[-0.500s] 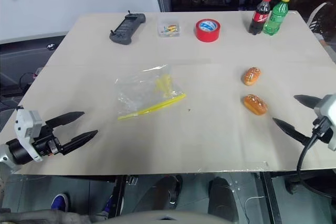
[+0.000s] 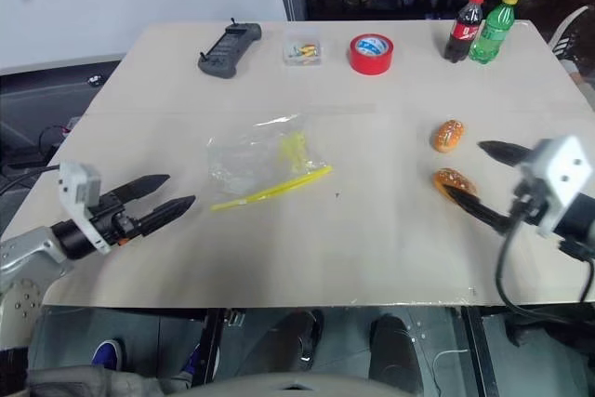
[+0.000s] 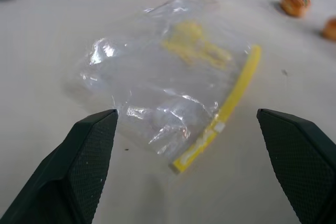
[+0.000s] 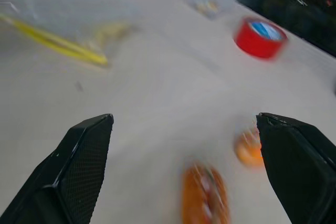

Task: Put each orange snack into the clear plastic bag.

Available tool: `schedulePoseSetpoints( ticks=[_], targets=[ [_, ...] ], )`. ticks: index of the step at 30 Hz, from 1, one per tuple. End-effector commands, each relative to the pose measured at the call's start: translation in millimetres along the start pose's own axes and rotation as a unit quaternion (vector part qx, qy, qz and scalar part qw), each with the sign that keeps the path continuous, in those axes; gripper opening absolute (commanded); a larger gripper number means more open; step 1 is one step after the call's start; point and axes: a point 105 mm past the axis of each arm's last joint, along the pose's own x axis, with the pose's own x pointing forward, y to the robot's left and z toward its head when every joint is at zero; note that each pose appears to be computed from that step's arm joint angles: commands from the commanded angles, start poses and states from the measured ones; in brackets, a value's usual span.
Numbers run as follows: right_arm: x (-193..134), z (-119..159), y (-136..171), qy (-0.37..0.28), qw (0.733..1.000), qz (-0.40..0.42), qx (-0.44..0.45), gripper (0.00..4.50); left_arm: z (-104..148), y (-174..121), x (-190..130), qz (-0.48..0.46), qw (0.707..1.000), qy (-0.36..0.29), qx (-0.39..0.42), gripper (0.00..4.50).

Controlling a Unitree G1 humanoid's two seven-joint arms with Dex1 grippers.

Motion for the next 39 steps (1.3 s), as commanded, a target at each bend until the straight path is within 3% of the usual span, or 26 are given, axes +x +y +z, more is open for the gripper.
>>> schedulePoseSetpoints(
  ticks=[1,4,12,17,26,27,28,36,39],
  targets=[
    [22.8,18.3,26.9,-0.036,0.997,0.06,-0.023,4.46,-5.9,12.1,2.3,0.019,0.994,0.067,-0.08,4.5],
    [36.0,25.6,45.1,-0.049,0.992,0.114,-0.028,4.46,-4.3,22.9,8.0,0.009,0.986,0.075,-0.148,4.5],
    [45.6,42.2,70.9,-0.093,0.977,0.189,-0.043,4.46,-10.4,35.2,41.8,-0.066,0.968,0.098,-0.222,4.5],
    [46.5,47.4,73.1,-0.109,0.972,0.202,-0.042,4.46,-29.5,27.2,70.9,-0.128,0.951,0.13,-0.249,4.5],
    [40.7,45.3,79.2,-0.093,0.978,0.18,-0.039,4.46,-46.9,-12.9,121.8,-0.217,0.902,0.139,-0.346,4.5],
    [40.0,45.6,79.9,-0.092,0.98,0.174,-0.04,4.5,-47.5,-18.5,126.8,-0.223,0.896,0.142,-0.357,3.99],
    [39.2,45.8,80.5,-0.092,0.98,0.17,-0.04,4.5,-47.8,-21.8,129.2,-0.228,0.892,0.144,-0.363,3.76],
    [42.9,45.4,83.1,-0.094,0.986,0.131,-0.051,4.5,-41.2,-42.9,139.7,-0.256,0.855,0.157,-0.424,0.02],
    [53.1,37.9,80.8,-0.077,0.988,0.092,-0.099,4.5,-21.2,-51.5,140.3,-0.283,0.828,0.142,-0.462,0.02]
  ],
)
